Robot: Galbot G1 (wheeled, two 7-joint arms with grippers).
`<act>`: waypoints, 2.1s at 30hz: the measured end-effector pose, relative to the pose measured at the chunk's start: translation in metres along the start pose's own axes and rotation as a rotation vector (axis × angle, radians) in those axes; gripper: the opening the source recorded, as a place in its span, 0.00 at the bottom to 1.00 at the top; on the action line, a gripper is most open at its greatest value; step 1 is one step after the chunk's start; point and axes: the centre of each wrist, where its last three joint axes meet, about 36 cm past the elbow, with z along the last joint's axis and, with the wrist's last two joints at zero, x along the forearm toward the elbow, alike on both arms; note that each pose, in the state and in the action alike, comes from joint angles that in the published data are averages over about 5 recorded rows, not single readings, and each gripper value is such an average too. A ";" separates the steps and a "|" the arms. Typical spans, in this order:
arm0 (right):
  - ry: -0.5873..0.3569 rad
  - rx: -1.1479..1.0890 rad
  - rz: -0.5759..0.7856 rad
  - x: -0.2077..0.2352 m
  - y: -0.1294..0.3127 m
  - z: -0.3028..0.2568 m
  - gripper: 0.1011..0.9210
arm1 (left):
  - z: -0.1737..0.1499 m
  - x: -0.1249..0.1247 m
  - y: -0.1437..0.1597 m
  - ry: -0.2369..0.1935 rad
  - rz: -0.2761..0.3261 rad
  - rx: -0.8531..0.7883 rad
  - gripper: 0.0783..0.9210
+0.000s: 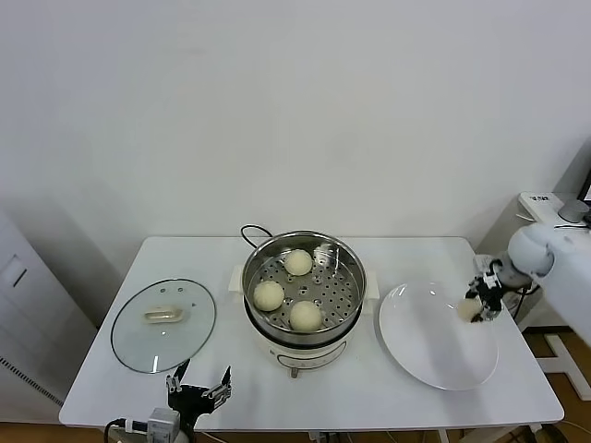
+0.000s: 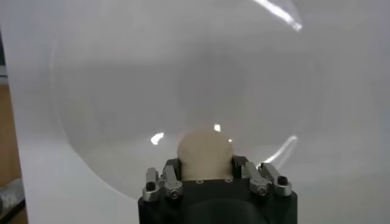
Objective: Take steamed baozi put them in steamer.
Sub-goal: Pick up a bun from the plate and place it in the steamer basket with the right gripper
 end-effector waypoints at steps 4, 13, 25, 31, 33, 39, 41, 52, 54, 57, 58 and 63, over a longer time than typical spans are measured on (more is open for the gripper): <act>-0.043 0.013 0.015 0.047 -0.013 -0.038 0.49 | -0.005 -0.001 0.001 -0.013 -0.007 -0.011 0.88; -0.145 0.028 0.013 0.115 -0.023 -0.134 0.49 | -0.014 0.004 0.003 -0.041 -0.021 -0.025 0.88; -0.153 0.043 -0.023 0.117 -0.025 -0.242 0.49 | -0.021 0.010 0.000 -0.065 -0.015 -0.029 0.88; -0.134 0.056 -0.038 0.091 -0.027 -0.280 0.49 | -0.022 0.008 0.000 -0.070 -0.012 -0.027 0.88; -0.129 0.063 -0.039 0.081 -0.028 -0.291 0.49 | -0.022 0.007 0.001 -0.070 -0.012 -0.026 0.88; -0.113 0.084 -0.040 0.049 -0.031 -0.319 0.49 | -0.021 0.006 0.002 -0.067 -0.014 -0.023 0.88; -0.105 0.089 -0.041 0.039 -0.032 -0.325 0.49 | -0.021 0.006 0.002 -0.066 -0.015 -0.023 0.88; -0.054 0.106 -0.034 0.008 -0.032 -0.332 0.49 | -0.020 0.004 0.002 -0.065 -0.012 -0.021 0.88; -0.046 0.108 -0.033 0.005 -0.032 -0.331 0.50 | -0.020 0.004 0.002 -0.065 -0.012 -0.021 0.88; -0.037 0.111 -0.034 0.003 -0.032 -0.329 0.50 | -0.020 0.004 0.002 -0.064 -0.013 -0.021 0.88; -0.034 0.111 -0.034 0.002 -0.031 -0.329 0.50 | -0.020 0.004 0.002 -0.064 -0.013 -0.021 0.88; -0.025 0.114 -0.034 0.000 -0.029 -0.324 0.53 | -0.020 0.005 0.003 -0.063 -0.015 -0.021 0.88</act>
